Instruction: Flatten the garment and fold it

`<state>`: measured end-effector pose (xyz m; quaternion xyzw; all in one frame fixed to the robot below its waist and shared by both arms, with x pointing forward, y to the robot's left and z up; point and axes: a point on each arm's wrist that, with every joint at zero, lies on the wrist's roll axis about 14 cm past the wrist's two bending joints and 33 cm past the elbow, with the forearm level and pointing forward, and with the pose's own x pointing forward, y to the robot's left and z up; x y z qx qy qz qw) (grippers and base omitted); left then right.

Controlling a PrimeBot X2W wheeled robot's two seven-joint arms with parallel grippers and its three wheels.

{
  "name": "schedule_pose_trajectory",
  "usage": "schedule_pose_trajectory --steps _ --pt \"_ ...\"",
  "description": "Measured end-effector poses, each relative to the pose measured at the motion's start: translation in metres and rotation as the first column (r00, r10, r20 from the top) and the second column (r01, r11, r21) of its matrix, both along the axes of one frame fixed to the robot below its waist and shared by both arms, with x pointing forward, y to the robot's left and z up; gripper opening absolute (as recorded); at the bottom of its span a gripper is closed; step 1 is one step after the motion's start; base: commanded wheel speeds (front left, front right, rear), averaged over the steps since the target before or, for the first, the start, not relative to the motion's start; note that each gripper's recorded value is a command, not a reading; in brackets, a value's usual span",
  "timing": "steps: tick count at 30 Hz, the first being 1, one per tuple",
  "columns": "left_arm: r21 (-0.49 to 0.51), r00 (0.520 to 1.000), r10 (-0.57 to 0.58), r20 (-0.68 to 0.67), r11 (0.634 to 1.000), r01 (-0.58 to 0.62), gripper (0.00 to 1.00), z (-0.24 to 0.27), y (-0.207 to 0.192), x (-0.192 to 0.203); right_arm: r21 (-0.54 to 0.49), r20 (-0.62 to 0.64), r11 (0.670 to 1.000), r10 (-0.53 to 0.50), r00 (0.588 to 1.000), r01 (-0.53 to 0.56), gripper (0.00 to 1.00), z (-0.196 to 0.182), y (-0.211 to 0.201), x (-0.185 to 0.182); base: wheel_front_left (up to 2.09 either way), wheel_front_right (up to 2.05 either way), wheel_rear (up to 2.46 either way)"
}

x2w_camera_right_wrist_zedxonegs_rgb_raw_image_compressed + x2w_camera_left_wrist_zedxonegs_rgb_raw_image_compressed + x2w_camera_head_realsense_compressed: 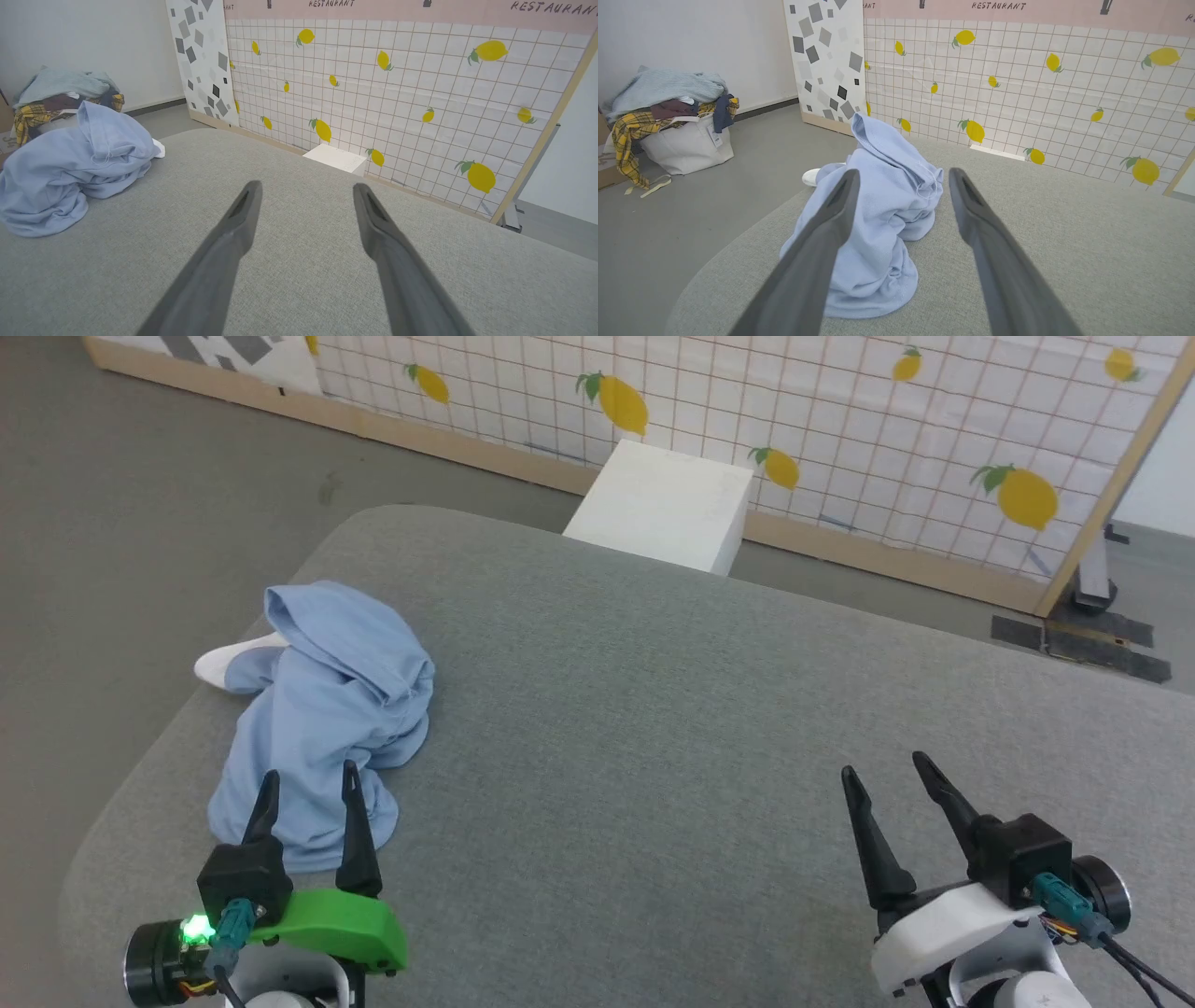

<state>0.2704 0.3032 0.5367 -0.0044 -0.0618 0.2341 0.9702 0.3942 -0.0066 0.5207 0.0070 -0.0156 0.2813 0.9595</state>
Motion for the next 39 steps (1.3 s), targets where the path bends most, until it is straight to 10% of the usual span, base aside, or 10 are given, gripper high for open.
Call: schedule_pose_trajectory --steps 39 --pt "-0.028 0.964 0.263 0.038 0.965 -0.262 1.0 -0.005 0.048 -0.08 0.047 0.0 0.971 0.233 0.972 -0.233 1.0 0.0 0.082 -0.016 0.0 0.0 0.0"
